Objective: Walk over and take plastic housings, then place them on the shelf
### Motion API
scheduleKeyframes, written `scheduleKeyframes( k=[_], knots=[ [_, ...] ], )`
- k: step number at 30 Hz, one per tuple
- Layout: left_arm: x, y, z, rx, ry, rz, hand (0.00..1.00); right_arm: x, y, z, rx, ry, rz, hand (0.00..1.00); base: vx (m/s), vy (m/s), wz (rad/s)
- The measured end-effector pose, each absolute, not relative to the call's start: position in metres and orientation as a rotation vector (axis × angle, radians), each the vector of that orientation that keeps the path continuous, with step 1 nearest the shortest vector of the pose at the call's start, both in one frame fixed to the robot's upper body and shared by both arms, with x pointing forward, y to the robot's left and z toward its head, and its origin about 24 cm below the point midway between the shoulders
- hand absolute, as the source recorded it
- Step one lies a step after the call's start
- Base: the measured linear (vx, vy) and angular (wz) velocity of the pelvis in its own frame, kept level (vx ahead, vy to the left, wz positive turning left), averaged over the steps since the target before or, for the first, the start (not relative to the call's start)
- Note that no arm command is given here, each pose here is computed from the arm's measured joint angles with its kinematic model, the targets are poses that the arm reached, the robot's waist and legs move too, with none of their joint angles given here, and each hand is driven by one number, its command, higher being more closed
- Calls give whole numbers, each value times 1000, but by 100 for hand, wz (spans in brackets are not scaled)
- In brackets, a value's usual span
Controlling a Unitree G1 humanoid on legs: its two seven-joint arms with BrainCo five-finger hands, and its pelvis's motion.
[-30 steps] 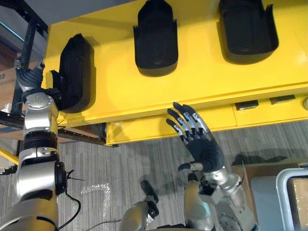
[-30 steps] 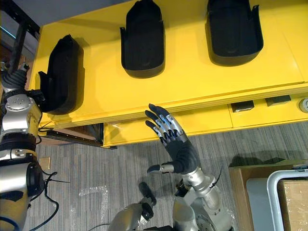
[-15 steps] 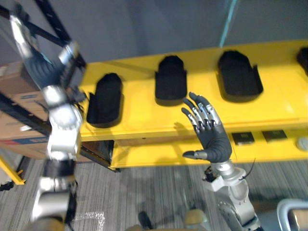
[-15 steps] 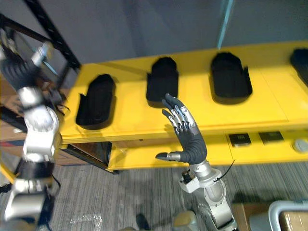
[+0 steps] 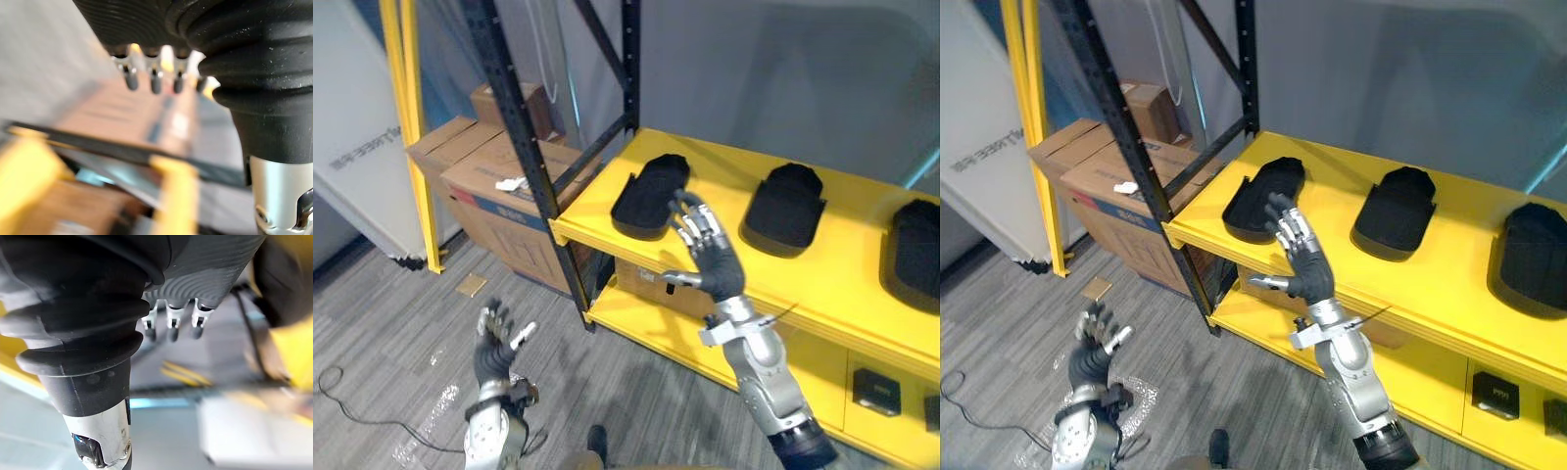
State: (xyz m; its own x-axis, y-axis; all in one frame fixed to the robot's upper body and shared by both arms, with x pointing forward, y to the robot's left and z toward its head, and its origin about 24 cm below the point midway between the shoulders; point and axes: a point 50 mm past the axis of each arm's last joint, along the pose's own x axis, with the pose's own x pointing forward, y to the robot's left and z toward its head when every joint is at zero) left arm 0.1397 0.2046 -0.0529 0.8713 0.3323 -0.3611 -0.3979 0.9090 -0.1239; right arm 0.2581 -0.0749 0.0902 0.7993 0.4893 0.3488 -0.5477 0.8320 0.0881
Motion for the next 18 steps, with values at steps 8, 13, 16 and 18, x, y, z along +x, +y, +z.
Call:
scheduleKeyframes(
  k=[8, 13, 16, 18],
  knots=[
    [110, 183, -107, -81, 646, 134, 0, 274, -44, 75, 77, -249, 632, 100, -45, 3, 1],
    [121, 173, -108, -96, 648, 19, 0, 291, -46, 85, 7, -283, 601, 100, 9, -1, -1],
    [131, 170, -105, -141, 618, 15, 0, 298, -44, 98, -35, -332, 572, 100, 37, -10, 9],
    [134, 167, -104, -157, 613, 7, 0, 307, -45, 107, -50, -362, 528, 100, 23, -23, 11]
  ],
)
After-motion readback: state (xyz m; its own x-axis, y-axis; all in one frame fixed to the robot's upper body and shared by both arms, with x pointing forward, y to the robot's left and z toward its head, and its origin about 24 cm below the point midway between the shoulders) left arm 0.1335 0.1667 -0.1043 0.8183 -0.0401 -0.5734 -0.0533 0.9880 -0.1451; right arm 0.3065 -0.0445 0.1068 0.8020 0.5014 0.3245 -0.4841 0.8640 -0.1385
